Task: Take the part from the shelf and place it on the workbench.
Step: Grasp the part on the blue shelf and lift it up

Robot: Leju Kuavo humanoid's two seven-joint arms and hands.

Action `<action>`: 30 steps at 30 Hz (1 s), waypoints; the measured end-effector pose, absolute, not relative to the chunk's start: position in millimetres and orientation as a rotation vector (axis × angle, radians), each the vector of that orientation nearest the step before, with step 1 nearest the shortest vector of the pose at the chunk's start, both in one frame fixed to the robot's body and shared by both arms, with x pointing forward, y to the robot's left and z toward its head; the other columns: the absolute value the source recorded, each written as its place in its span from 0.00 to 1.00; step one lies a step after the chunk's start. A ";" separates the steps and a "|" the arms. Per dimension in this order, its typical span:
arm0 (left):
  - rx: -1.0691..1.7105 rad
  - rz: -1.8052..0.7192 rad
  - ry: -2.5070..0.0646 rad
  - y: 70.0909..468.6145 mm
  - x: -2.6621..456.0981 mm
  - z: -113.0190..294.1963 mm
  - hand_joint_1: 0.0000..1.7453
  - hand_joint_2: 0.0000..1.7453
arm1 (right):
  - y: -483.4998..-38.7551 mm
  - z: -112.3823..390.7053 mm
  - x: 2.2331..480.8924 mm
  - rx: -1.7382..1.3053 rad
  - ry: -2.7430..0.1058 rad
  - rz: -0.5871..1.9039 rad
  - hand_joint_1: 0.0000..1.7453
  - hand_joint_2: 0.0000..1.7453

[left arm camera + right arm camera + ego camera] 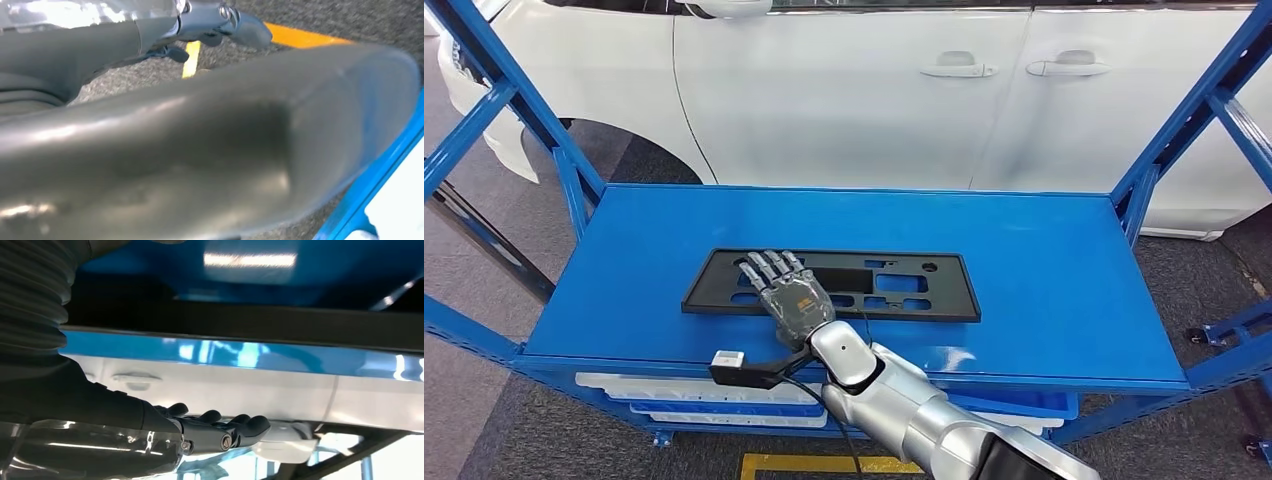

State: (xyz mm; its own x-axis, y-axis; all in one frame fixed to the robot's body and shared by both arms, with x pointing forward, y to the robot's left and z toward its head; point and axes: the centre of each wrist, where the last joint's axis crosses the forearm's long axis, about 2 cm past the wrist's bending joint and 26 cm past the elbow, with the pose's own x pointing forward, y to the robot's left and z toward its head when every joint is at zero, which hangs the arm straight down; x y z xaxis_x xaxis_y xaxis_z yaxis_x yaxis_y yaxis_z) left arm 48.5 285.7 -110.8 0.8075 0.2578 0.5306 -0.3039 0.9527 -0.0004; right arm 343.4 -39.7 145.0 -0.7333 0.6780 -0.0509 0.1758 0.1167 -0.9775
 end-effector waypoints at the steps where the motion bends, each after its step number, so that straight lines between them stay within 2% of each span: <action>1: 0.085 0.299 -0.556 285.9 48.8 -110.8 0.00 0.00 | -43.9 143.9 346.3 -0.849 -1.975 1.645 0.00 1.00; 2: 0.084 0.298 -0.556 286.0 48.9 -110.8 0.00 0.00 | -48.2 142.3 348.7 -0.869 -1.959 1.641 0.00 1.00; 3: 0.084 0.298 -0.556 286.1 48.7 -110.8 0.00 0.00 | -52.5 140.7 351.1 -0.890 -1.943 1.636 0.05 1.00; 6: 0.086 0.299 -0.558 286.5 48.4 -110.9 0.00 0.00 | -65.2 138.6 359.0 -0.953 -1.897 1.620 0.78 1.00; 7: 0.086 0.299 -0.560 286.7 48.7 -110.8 0.00 0.00 | -69.6 137.8 361.5 -0.971 -1.878 1.617 0.98 1.00; 14: 0.089 0.306 -0.562 287.9 47.2 -111.0 0.00 0.00 | -94.3 128.2 369.5 -1.070 -1.770 1.608 1.00 1.00; 30: 0.096 0.325 -0.565 290.5 47.4 -111.0 0.00 0.00 | -109.3 129.3 377.9 -1.169 -1.713 1.574 1.00 1.00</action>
